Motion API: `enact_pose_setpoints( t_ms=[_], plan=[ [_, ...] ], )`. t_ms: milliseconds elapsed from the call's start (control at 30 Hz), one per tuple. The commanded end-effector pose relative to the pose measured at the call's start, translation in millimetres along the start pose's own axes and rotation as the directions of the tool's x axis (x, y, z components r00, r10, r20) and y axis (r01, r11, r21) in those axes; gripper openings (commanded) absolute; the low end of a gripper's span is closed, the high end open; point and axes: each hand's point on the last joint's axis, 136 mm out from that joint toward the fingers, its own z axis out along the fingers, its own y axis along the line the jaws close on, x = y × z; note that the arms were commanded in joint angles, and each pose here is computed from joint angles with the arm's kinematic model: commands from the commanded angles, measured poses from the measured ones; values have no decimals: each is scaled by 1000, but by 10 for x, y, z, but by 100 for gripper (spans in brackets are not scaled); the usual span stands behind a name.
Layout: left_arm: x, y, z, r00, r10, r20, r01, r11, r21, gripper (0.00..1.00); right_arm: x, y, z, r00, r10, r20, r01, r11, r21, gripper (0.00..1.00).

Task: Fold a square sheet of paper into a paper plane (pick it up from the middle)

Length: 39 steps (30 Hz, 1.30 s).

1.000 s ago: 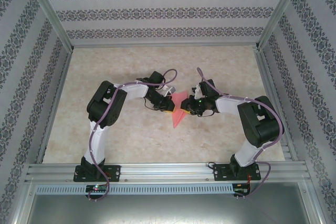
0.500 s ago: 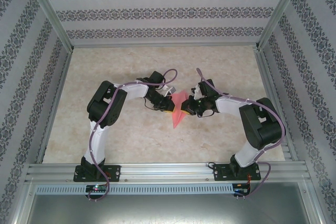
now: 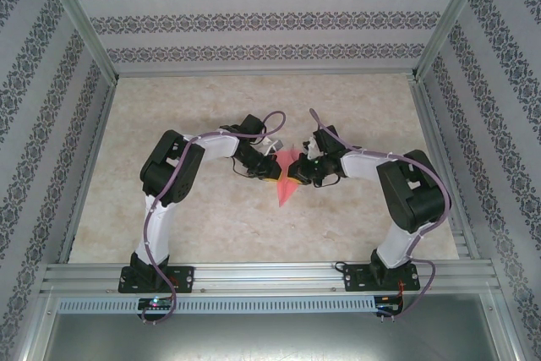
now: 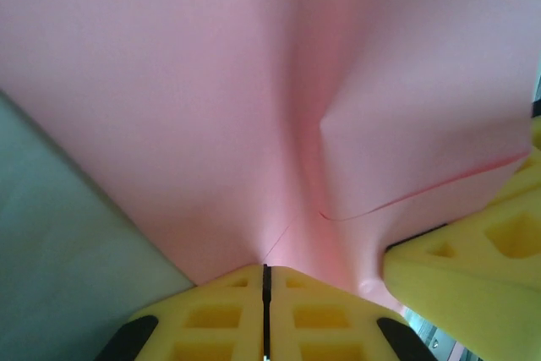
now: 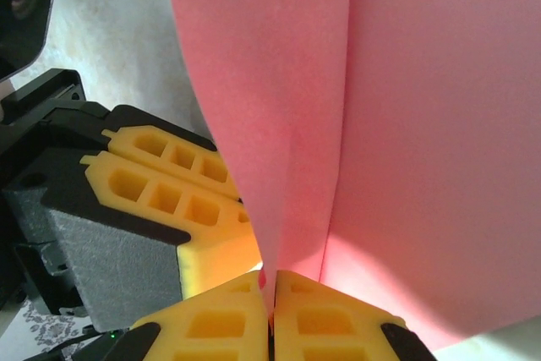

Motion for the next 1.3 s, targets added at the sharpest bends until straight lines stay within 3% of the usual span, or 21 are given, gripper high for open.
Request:
enact_pose_setpoints(
  t_ms=[0, 600, 900, 1267],
  plan=[
    [114, 198, 123, 999, -4, -32, 1, 998, -69, 9, -48, 70, 74, 1000, -17, -4, 17, 1000, -13, 8],
    [-71, -239, -270, 994, 47, 97, -43, 998, -44, 11, -72, -29, 155, 1000, -13, -22, 13, 1000, 21, 8],
    [14, -92, -200, 994, -22, 106, 29, 997, -66, 9, -81, 4, 183, 999, -24, -34, 25, 1000, 17, 10],
    [37, -65, -126, 995, -24, 101, 29, 998, -52, 7, -67, -12, 224, 998, -40, -48, 42, 998, 47, 12]
  ],
)
